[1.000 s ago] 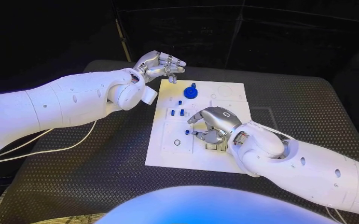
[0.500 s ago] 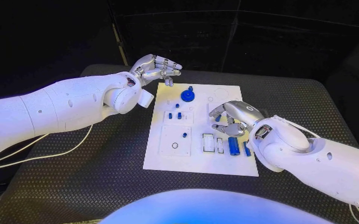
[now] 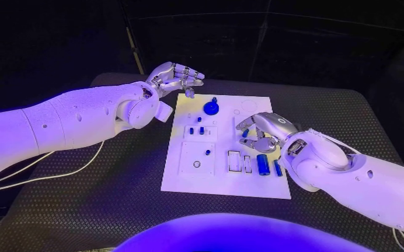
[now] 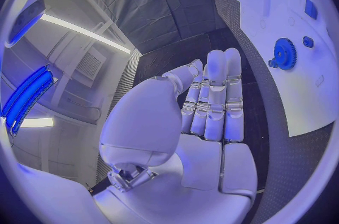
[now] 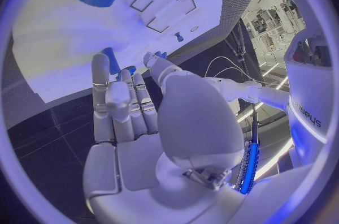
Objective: Assemble the parts on the task board
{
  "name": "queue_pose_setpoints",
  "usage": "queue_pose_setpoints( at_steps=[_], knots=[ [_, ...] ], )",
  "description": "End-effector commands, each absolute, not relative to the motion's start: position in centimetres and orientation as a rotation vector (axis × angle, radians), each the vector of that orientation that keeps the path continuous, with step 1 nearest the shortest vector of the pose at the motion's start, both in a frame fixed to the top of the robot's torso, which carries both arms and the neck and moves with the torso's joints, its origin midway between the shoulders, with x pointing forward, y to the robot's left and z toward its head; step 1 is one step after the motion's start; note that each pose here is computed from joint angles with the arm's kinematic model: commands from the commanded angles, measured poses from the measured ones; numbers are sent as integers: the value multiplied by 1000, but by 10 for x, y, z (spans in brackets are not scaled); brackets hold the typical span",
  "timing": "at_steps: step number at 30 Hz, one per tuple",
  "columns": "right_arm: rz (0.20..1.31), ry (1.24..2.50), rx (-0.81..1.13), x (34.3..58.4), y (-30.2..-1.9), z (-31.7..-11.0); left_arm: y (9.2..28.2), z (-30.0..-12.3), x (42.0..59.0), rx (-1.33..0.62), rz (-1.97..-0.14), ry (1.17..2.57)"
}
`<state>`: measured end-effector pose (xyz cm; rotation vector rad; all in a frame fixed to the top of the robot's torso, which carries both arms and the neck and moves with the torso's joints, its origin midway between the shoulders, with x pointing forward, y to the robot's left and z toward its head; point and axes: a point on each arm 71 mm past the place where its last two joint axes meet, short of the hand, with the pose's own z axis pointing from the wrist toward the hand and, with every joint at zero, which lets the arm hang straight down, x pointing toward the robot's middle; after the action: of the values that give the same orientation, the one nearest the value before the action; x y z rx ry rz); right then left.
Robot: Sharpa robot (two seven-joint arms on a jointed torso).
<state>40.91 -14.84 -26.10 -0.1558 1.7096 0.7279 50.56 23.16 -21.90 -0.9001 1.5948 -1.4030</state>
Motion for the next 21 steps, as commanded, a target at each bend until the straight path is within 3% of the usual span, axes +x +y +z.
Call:
queue_pose_setpoints(
  at_steps=[1,13,21],
  knots=[
    [751,1674,-166,410,-146,-258,230,-218,506,-900,-1418,1596],
    [773,1644,-118,416,-146,-256,230,-218,505,-900,-1419,1597],
    [725,1667,-147,421,-146,-260,229,-218,506,-899,-1420,1598]
  ],
)
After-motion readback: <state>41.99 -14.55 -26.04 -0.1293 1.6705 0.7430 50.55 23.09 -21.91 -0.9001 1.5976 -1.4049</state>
